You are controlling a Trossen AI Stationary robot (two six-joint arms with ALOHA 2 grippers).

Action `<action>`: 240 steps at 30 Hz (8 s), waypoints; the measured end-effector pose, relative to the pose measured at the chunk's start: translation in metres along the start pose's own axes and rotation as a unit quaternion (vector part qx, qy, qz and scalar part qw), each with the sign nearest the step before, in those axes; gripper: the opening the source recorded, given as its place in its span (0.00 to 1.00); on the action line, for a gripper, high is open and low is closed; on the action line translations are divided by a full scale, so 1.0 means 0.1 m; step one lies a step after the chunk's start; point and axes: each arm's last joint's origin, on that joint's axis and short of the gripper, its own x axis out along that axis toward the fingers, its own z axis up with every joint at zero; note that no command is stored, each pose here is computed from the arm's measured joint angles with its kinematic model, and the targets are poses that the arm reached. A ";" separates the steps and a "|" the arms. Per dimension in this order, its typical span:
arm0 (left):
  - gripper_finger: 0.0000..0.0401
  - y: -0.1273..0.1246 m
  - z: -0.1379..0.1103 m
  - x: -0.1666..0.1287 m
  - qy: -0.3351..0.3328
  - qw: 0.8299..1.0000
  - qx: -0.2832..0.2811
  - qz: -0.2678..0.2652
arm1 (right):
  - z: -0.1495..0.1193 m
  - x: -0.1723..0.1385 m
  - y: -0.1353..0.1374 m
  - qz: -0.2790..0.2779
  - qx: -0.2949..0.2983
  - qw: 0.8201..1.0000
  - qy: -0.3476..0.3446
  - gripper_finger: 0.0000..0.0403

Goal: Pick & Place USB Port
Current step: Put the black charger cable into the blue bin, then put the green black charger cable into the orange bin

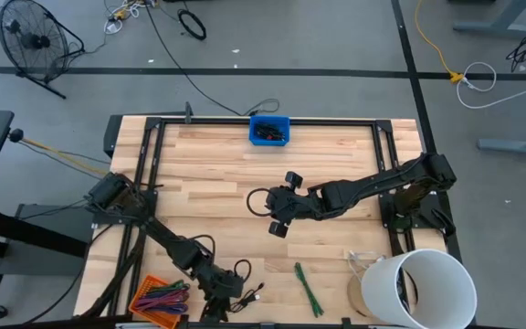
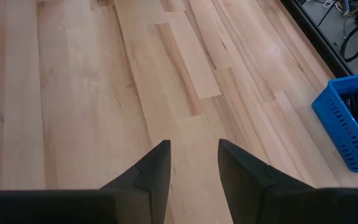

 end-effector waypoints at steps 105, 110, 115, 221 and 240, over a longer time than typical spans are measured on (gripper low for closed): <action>0.01 2.05 0.93 -3.11 -0.172 0.790 0.150 0.570 | -0.09 -0.04 0.07 0.033 -0.015 0.999 0.039 0.33; 0.01 2.37 0.93 -3.22 -0.197 0.802 0.140 0.546 | -0.07 -0.03 0.07 0.036 -0.052 0.998 0.030 0.33; 0.01 2.66 0.92 -3.22 -0.199 0.806 0.126 0.543 | 0.00 0.00 0.03 0.037 -0.080 0.996 0.002 0.33; 0.34 1.46 1.03 -2.18 -0.008 0.943 0.044 0.331 | -1.60 -0.11 1.26 0.144 0.269 0.909 0.286 0.33; 0.34 1.46 1.03 -2.18 -0.008 0.942 0.044 0.331 | -1.71 0.06 1.33 0.136 0.245 0.916 0.289 0.15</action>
